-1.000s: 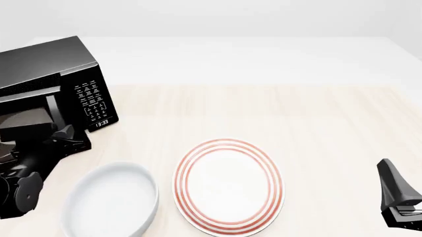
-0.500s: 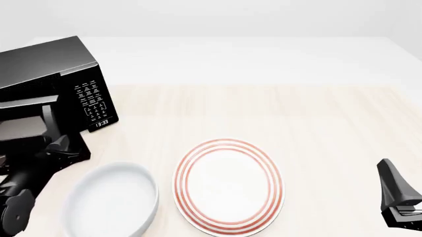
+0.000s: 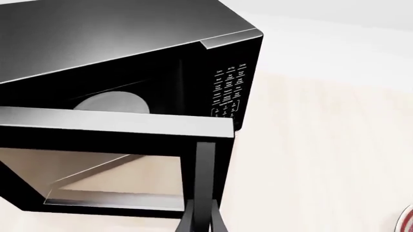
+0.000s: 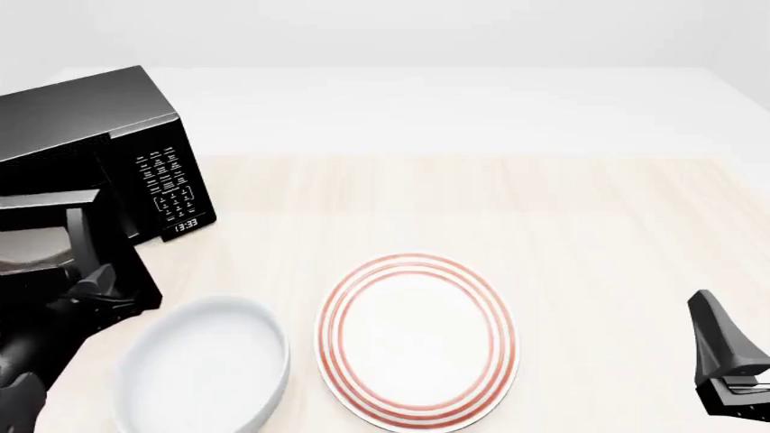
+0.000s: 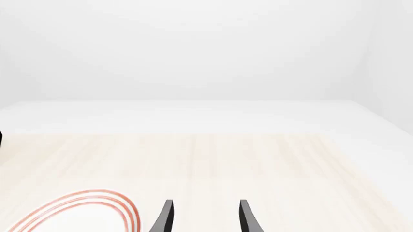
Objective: Open the microwave.
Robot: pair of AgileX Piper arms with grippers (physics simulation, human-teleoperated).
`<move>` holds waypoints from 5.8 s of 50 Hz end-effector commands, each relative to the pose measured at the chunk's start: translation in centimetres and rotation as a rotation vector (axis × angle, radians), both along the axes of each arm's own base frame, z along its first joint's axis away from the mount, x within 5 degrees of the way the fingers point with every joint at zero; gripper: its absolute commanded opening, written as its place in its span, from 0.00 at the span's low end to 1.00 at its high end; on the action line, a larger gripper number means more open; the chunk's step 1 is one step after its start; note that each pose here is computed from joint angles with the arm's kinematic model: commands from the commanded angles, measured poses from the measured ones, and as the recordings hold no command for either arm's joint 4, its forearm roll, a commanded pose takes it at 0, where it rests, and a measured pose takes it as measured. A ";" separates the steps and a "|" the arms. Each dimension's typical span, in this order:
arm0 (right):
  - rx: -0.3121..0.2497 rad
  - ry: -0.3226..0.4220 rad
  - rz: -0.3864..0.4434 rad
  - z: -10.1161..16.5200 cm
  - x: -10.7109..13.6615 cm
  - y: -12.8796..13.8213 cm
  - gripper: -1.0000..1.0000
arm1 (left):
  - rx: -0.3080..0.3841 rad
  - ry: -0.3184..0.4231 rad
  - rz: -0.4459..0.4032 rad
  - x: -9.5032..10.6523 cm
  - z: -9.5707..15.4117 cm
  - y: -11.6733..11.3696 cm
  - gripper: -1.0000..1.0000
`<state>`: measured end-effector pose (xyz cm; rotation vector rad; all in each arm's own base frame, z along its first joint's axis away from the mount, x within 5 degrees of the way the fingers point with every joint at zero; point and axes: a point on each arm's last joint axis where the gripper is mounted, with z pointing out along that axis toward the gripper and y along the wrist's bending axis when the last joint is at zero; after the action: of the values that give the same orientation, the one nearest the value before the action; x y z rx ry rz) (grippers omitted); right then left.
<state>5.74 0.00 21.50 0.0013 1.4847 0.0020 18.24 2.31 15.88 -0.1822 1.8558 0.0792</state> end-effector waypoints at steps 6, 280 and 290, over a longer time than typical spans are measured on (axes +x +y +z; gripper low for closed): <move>0.000 0.000 0.000 0.0 0.0 0.0 1.00 | 0.027 -0.233 -0.141 0.3 3.8 -2.0 0.00; 0.000 0.000 0.000 0.0 0.0 0.0 1.00 | 0.143 0.191 -0.162 5.3 21.8 -1.0 1.00; 0.000 0.000 0.000 0.0 0.0 0.0 1.00 | 0.135 0.241 -0.150 6.5 20.8 -0.5 1.00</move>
<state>5.74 0.00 21.50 0.0012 1.4846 0.0020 23.55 1.34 37.42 0.0689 2.0442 0.1132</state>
